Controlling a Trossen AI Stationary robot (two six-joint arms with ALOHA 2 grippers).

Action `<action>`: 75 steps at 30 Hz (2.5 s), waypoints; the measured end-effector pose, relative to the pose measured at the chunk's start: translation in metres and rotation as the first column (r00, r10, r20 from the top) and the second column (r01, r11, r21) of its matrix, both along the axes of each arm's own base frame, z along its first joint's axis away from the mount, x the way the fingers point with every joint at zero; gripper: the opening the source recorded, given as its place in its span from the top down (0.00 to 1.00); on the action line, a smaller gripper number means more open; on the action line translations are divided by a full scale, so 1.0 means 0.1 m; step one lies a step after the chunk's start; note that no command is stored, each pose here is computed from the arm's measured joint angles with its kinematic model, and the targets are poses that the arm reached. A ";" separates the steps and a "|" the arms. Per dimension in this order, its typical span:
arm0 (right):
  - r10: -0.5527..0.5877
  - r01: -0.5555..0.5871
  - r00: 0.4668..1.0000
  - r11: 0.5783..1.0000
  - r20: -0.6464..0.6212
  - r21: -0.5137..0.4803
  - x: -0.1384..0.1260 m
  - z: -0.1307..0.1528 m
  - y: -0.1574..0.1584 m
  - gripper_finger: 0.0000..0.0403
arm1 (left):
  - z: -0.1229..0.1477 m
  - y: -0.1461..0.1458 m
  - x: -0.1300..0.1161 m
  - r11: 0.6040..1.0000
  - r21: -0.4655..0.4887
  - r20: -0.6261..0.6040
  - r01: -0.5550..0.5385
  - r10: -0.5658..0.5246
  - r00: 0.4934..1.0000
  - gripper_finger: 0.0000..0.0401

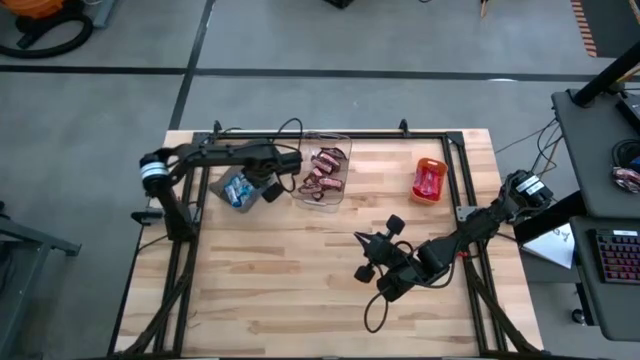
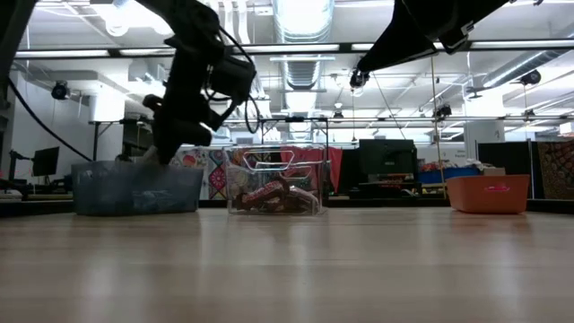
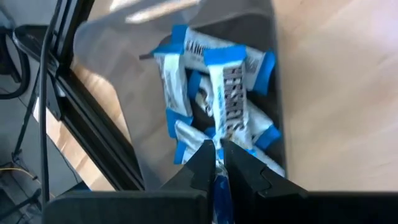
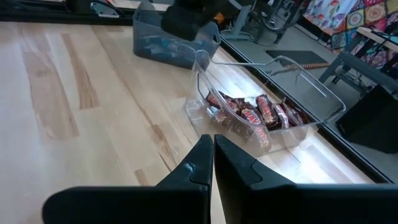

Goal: Sort candy
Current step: Put the blue chocolate into the black bin, then return to Home Position

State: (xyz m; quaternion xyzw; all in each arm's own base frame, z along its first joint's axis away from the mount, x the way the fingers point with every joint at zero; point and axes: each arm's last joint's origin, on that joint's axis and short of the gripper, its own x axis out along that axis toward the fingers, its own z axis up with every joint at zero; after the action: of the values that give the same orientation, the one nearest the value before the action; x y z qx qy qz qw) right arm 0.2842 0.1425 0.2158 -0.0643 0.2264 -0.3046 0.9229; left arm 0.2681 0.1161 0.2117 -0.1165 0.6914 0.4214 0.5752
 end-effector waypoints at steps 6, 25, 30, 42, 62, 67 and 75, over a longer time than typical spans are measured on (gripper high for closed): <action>0.015 -0.015 1.000 1.000 -0.009 0.018 0.00 -0.01 0.01 0.98 | 0.01 0.06 0.11 1.000 0.016 -0.001 0.001 -0.001 1.000 0.97; 0.016 -0.016 0.999 1.000 -0.038 0.003 0.01 -0.08 0.01 0.98 | 0.14 -0.09 0.04 0.990 0.116 -0.065 0.079 -0.072 0.995 0.63; 0.033 -0.032 0.998 0.999 -0.061 0.013 0.02 -0.11 0.02 0.98 | 0.39 -0.47 -0.09 0.970 0.162 0.029 0.182 -0.189 0.982 0.62; 0.134 -0.179 0.964 0.965 -0.229 -0.190 0.00 -0.08 0.05 0.98 | 0.76 -1.67 -0.74 0.762 0.460 0.676 0.455 -0.633 0.377 0.75; 0.752 -0.753 0.658 0.657 -0.053 -0.023 0.54 0.21 -0.40 0.98 | 0.53 -1.57 -1.08 0.481 0.798 0.602 0.363 -0.670 -0.434 0.76; 0.722 -0.724 0.689 0.689 -0.059 -0.029 0.56 0.19 -0.59 0.98 | 0.52 -1.43 -1.16 0.472 0.800 0.599 0.370 -0.657 -0.458 0.76; 0.708 -0.709 0.706 0.704 -0.036 -0.049 0.46 0.17 -0.70 0.98 | 0.54 -1.32 -1.31 0.489 0.791 0.610 0.367 -0.672 -0.420 0.76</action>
State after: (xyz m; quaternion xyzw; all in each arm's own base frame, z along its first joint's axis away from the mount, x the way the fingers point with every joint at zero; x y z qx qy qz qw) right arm 0.3301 0.0729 0.2327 -0.1756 0.1822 0.0667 0.9652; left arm 0.1368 -0.0158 0.2654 0.0556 -0.0184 -0.0639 0.9962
